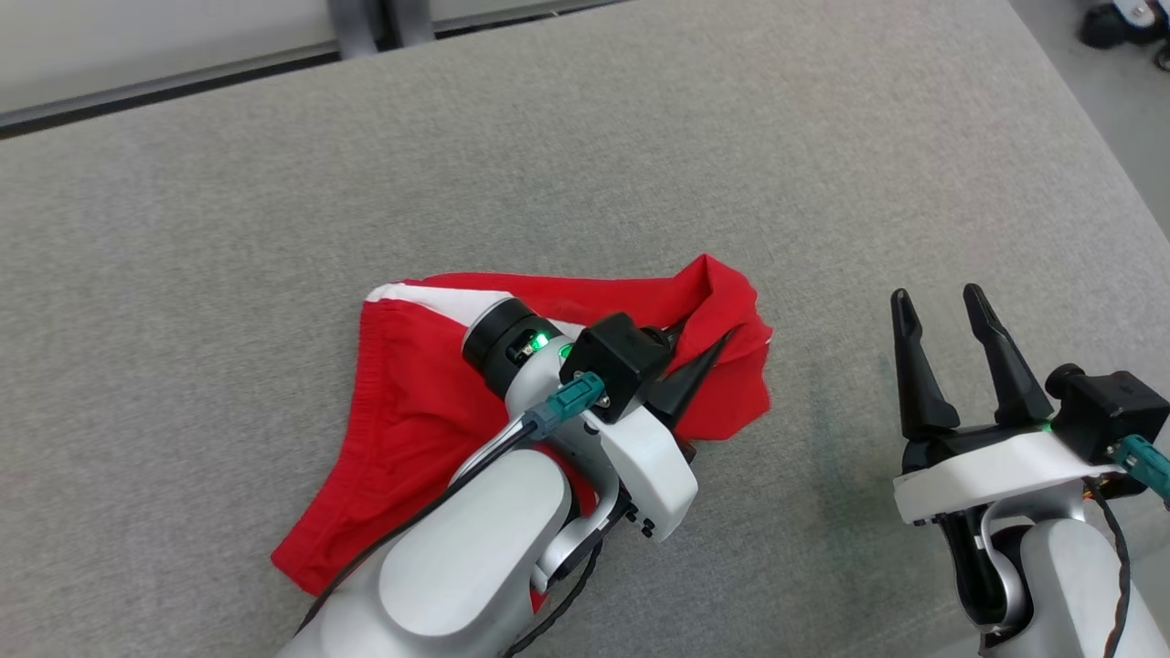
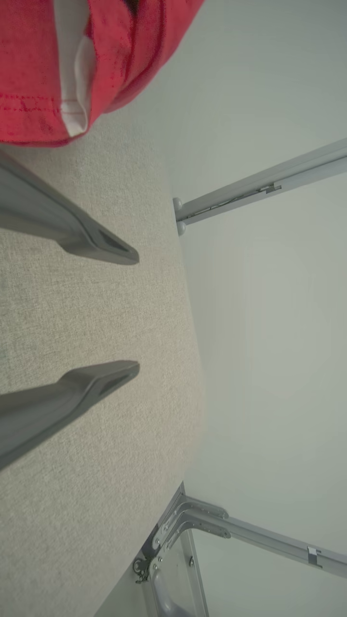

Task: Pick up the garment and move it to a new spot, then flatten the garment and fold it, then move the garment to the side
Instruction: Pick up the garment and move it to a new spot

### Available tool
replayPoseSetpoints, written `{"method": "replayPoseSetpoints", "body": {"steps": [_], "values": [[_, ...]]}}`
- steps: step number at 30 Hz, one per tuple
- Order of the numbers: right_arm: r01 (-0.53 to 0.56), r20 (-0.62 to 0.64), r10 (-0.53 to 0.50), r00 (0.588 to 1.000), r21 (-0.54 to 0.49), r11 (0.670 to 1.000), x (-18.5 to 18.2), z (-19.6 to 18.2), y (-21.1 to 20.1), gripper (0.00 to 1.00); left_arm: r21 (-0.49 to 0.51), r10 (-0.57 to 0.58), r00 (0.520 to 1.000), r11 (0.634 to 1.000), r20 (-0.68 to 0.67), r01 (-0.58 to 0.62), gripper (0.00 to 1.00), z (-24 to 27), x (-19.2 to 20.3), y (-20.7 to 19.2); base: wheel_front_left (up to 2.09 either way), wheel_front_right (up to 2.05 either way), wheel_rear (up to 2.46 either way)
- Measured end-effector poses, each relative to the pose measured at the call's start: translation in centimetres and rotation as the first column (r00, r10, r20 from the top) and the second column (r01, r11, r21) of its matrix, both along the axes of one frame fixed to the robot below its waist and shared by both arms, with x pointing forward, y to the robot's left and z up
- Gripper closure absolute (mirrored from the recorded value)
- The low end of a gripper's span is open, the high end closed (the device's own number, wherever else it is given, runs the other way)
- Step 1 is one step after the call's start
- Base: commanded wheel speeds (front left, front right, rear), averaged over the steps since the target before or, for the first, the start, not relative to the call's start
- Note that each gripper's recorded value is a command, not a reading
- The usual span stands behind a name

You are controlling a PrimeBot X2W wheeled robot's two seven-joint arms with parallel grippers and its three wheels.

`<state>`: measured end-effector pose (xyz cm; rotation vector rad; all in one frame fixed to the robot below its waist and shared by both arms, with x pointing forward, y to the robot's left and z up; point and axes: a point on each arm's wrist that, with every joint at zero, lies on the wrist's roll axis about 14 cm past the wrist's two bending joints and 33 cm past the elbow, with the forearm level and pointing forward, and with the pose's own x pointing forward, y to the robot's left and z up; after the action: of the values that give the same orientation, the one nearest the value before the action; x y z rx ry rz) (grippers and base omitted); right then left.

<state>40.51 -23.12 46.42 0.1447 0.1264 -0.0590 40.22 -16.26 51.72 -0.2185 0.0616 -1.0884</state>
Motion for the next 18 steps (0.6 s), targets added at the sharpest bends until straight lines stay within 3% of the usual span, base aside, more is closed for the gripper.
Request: {"method": "replayPoseSetpoints", "body": {"steps": [1, 2, 3, 7, 11, 18], "values": [[0.016, -0.013, -0.016, 1.0, 0.003, 1.0, -0.2, -0.5, -0.4, 0.0, 0.022, -0.027, 0.999, 0.999, -0.033, 0.027, 0.87, -1.3, -0.3, -0.7, 0.0, 0.0, 0.0], [0.03, -0.026, -0.03, 0.999, 0.005, 1.0, -0.4, -1.0, -0.8, 0.0, 0.033, -0.046, 0.997, 0.998, -0.06, 0.048, 0.35, -2.4, -0.5, -1.2, 0.0, 0.0, 0.0], [0.042, -0.037, -0.042, 0.998, 0.008, 0.999, -0.6, -1.5, -1.1, 0.0, 0.042, -0.067, 0.994, 0.997, -0.085, 0.071, 0.0, -3.3, -0.8, -1.7, 0.0, 0.0, 0.0], [0.078, -0.071, -0.078, 0.994, -0.005, 0.997, -0.9, -2.8, -2.3, 0.0, 0.027, -0.118, 0.985, 0.992, -0.124, 0.123, 0.0, -4.8, -1.6, -3.0, 0.0, 0.0, 0.0], [0.06, -0.061, -0.06, 0.996, 0.0, 0.998, -0.1, -2.9, -1.9, 0.0, 0.014, -0.09, 0.99, 0.996, -0.112, 0.093, 0.0, -4.8, -1.3, -2.4, 0.0, 0.0, 0.0], [-0.001, -0.019, 0.001, 1.0, 0.004, 1.0, 1.4, -1.8, -0.2, 0.0, -0.023, 0.132, 0.991, 0.991, -0.027, -0.132, 0.0, -2.1, 2.6, 1.5, 0.0, 0.0, 0.0]]}}
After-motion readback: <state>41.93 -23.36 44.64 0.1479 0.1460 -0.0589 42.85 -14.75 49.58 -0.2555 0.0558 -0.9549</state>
